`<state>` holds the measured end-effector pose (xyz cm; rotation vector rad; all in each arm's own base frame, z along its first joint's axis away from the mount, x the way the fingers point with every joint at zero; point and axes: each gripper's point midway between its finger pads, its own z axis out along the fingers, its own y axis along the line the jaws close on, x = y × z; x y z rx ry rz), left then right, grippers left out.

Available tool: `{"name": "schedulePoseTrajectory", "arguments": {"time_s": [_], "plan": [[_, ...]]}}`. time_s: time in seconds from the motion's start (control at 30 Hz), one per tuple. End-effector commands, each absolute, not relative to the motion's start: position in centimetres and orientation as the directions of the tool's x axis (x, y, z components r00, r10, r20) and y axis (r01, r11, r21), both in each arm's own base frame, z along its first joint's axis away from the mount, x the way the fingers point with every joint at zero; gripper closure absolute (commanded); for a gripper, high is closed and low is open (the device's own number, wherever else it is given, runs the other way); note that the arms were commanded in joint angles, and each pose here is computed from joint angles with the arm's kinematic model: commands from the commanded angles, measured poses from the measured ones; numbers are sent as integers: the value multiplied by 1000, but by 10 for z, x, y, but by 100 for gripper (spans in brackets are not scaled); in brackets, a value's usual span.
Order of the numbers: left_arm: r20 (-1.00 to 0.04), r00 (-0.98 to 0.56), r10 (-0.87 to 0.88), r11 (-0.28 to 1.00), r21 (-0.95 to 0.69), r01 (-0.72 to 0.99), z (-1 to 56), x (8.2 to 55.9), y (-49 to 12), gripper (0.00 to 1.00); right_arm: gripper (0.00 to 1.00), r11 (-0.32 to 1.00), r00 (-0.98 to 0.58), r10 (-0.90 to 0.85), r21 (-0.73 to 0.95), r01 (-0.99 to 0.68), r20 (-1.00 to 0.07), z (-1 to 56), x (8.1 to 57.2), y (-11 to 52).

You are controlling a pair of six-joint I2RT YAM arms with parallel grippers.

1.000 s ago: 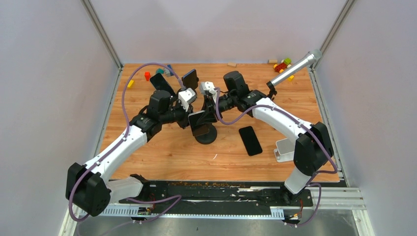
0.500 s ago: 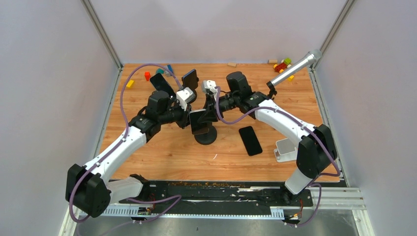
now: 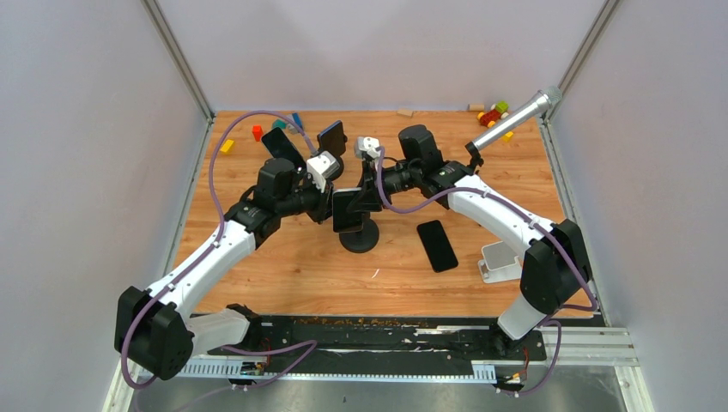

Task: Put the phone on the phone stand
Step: Install the phone on the phone stand.

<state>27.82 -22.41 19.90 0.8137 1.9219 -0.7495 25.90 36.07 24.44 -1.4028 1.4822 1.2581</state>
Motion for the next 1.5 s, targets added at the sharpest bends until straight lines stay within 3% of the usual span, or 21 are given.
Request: {"name": "schedulePoseTrajectory", "arguments": {"time_s": [0.0,1.1,1.47], "plan": [[-876,-389,284,657,-118,744,190,279,-200,100,100,224,-283,-311,219,-950,-907,234,307,326],[-908,-266,324,656,13,755,211,282,-204,100,100,579,-498,-408,204,-789,-765,198,342,292],[-921,-262,287,661,-7,751,231,283,-221,100,100,621,-495,-479,119,-775,-725,177,345,288]]}}
